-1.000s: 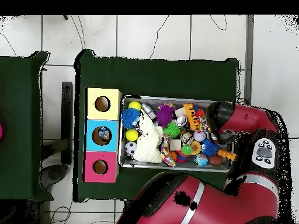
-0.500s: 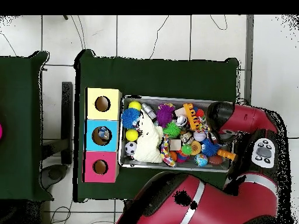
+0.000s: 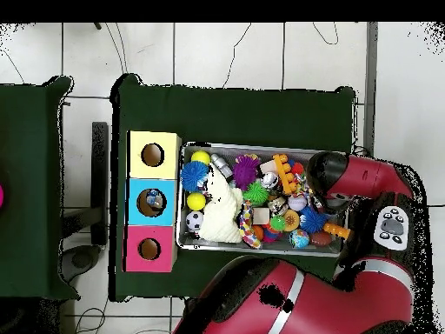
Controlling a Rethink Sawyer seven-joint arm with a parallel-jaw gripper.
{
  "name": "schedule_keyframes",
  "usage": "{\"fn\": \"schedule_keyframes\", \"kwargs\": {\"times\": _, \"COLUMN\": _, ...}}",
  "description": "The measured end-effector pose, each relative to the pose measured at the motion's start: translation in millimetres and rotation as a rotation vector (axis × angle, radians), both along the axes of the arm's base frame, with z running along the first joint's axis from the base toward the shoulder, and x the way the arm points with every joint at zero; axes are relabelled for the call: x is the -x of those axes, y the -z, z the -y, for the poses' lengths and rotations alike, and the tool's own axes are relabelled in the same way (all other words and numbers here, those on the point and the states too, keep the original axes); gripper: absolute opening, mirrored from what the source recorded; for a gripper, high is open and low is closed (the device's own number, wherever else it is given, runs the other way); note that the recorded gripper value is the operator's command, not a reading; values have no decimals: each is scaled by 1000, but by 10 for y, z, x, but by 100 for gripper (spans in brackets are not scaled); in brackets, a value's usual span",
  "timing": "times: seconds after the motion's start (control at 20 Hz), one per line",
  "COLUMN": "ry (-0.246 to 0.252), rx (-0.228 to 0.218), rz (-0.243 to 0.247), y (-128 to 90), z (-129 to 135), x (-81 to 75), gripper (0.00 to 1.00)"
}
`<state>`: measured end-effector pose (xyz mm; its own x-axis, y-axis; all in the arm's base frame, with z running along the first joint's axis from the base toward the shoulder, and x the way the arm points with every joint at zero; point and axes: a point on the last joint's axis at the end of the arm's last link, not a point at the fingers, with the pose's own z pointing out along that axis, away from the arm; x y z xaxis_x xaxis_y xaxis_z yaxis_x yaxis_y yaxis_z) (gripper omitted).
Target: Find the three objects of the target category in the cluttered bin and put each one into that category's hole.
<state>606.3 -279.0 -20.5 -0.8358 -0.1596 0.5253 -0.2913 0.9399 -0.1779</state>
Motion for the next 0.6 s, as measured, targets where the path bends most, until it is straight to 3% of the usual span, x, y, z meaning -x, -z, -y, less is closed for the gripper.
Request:
{"fn": "schedule_keyframes", "kwargs": {"times": 0.25, "ry": -21, "rx": 7, "rz": 31, "y": 21, "z": -10, "x": -51, "gripper": 100}}
{"fn": "schedule_keyframes", "kwargs": {"times": 0.6, "ry": -24, "rx": 8, "rz": 33, "y": 26, "z": -22, "x": -59, "gripper": 100}}
